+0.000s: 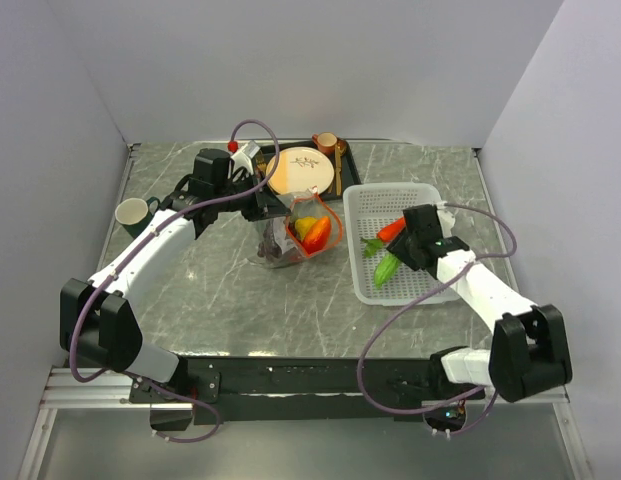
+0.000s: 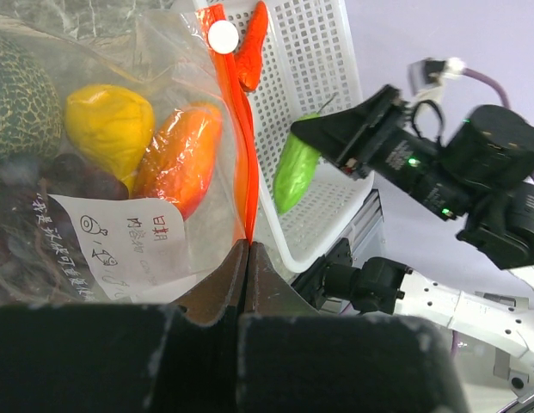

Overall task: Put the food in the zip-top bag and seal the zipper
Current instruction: Pick up the fake vegetable from the bin.

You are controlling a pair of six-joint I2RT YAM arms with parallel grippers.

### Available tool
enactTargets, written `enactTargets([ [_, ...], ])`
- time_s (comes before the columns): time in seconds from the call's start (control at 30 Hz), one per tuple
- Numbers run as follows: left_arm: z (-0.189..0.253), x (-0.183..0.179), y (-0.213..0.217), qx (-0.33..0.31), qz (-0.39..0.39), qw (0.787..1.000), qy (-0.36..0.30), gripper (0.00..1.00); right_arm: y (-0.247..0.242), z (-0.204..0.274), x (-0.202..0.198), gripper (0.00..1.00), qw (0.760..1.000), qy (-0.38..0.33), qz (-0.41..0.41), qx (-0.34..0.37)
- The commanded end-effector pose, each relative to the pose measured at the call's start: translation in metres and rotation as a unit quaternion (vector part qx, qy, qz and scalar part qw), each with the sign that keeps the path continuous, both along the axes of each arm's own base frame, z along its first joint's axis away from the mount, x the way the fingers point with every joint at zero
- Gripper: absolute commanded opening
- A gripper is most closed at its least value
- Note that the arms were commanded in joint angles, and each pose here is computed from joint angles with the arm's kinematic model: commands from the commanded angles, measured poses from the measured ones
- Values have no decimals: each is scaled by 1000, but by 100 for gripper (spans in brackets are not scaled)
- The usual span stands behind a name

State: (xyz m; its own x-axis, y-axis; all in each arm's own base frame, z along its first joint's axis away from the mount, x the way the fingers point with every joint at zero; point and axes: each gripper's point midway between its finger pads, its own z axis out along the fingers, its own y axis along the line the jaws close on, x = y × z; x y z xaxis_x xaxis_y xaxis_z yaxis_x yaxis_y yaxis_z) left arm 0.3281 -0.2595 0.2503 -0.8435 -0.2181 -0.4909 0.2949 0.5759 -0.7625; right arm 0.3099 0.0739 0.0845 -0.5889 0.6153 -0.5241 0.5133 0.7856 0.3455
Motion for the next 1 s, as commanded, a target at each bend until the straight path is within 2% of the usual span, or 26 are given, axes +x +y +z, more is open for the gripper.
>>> enactTargets([
  [0.0,29,-1,-2,-14,-9,999,-43,1,-11,49,15,24,996,-80,-19,-23],
  [0.23,31,-2,-3,-15,-11,999,-44,1,11,128,23,24,976,-216,4,27],
  [0.43,31,-2,-5,-20,-11,999,-44,1,52,179,28,25,963,-263,41,47],
  [0.67,32,-3,-6,-16,-13,999,-44,1,101,194,41,25,951,-289,82,70],
  [0.97,36,-4,-7,-20,-11,999,-48,1,136,194,58,25,940,-321,86,72],
])
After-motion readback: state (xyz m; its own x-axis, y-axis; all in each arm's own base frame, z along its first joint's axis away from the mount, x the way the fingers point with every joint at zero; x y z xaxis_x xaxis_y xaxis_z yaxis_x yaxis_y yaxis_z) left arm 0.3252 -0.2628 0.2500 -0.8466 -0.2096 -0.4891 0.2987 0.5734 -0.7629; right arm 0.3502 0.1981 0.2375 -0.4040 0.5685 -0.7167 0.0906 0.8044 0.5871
